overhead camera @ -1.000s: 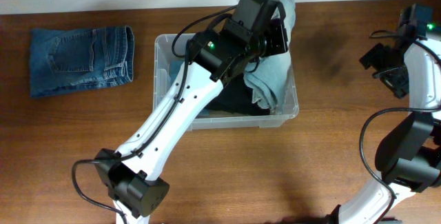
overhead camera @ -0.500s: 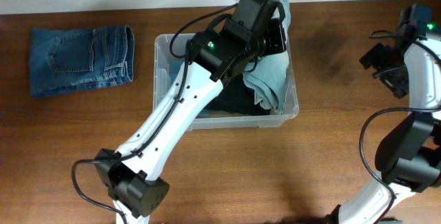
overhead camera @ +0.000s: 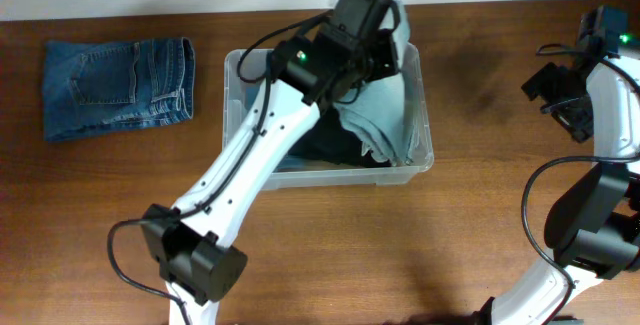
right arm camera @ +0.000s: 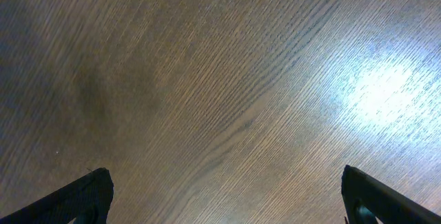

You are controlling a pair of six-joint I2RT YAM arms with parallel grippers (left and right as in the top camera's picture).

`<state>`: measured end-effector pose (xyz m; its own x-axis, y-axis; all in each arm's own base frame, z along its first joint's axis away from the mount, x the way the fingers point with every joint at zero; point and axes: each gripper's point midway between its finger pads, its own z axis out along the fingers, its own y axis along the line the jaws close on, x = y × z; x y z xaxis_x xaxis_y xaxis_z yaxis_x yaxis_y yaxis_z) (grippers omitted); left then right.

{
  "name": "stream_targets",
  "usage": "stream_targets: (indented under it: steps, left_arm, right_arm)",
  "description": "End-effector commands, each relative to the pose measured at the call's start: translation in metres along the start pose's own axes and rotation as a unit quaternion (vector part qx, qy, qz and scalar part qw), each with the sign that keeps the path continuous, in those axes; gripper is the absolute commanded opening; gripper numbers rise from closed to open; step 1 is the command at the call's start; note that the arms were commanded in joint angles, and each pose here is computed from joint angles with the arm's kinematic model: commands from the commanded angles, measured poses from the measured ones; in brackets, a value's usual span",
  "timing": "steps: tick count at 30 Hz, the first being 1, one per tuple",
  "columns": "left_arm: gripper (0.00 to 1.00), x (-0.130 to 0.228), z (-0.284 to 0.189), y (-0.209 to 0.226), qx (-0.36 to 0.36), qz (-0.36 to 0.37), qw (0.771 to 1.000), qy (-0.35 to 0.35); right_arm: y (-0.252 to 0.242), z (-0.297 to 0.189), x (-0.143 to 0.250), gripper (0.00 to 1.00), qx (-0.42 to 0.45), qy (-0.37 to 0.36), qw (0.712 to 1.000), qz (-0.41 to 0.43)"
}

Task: Pack container
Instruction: 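Lower the light-blue jeans onto the garments in the bin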

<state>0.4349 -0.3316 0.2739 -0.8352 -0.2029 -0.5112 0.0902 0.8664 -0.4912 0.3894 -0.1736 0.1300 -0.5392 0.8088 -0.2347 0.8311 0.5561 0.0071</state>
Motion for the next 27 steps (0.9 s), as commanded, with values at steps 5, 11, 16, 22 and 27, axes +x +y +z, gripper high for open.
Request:
stream_targets:
  steps: [5, 11, 16, 22, 27]
  left_arm:
    - [0.01, -0.019, 0.003, 0.049, -0.052, -0.023, 0.998, 0.004]
    - [0.01, -0.020, 0.007, 0.100, -0.106, -0.056, 0.992, 0.031]
    - [0.28, -0.011, 0.020, 0.145, -0.156, -0.085, 0.982, 0.070]
    - [0.25, 0.010, 0.037, 0.195, -0.220, -0.112, 0.961, 0.124]
    - [0.24, 0.023, 0.038, 0.222, -0.270, -0.114, 0.945, 0.147]
  right_arm:
    - [-0.004, 0.002, -0.002, 0.98, 0.008, -0.001, 1.000, 0.007]
    - [-0.004, 0.002, -0.002, 0.98, 0.008, -0.001, 1.000, 0.007]
    - [-0.004, 0.002, -0.002, 0.98, 0.008, -0.001, 1.000, 0.007]
    - [-0.004, 0.002, -0.002, 0.98, 0.008, -0.001, 1.000, 0.007]
    - [-0.004, 0.002, -0.002, 0.98, 0.008, -0.001, 1.000, 0.007]
